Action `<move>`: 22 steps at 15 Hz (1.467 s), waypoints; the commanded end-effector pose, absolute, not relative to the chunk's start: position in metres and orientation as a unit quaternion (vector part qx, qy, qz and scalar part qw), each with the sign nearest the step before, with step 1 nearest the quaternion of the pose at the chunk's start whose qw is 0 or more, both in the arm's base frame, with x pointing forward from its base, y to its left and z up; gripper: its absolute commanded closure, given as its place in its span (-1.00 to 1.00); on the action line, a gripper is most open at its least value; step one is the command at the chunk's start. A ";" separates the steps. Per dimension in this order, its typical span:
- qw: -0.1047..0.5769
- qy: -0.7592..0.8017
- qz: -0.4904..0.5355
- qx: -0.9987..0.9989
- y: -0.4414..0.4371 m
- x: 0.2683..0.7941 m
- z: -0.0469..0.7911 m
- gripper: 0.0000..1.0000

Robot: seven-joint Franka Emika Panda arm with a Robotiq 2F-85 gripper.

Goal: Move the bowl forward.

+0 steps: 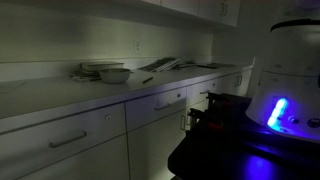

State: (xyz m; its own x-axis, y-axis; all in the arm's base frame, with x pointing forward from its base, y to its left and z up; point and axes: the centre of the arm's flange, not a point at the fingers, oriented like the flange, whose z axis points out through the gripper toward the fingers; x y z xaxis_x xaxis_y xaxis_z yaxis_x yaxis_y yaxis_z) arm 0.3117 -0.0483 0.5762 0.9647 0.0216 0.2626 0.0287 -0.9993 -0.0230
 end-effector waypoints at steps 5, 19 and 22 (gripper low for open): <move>0.013 -0.013 -0.133 -0.991 -0.048 0.312 0.576 -1.00; 0.009 0.026 -0.050 -0.998 -0.015 0.560 0.426 -1.00; 0.002 0.024 -0.029 -0.999 0.006 0.623 0.391 -1.00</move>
State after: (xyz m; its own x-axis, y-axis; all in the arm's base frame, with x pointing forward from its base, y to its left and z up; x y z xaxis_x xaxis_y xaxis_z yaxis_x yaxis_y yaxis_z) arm 0.5595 -0.0058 0.4014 0.9940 -0.0288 0.1052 -0.0286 -0.9996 -0.0042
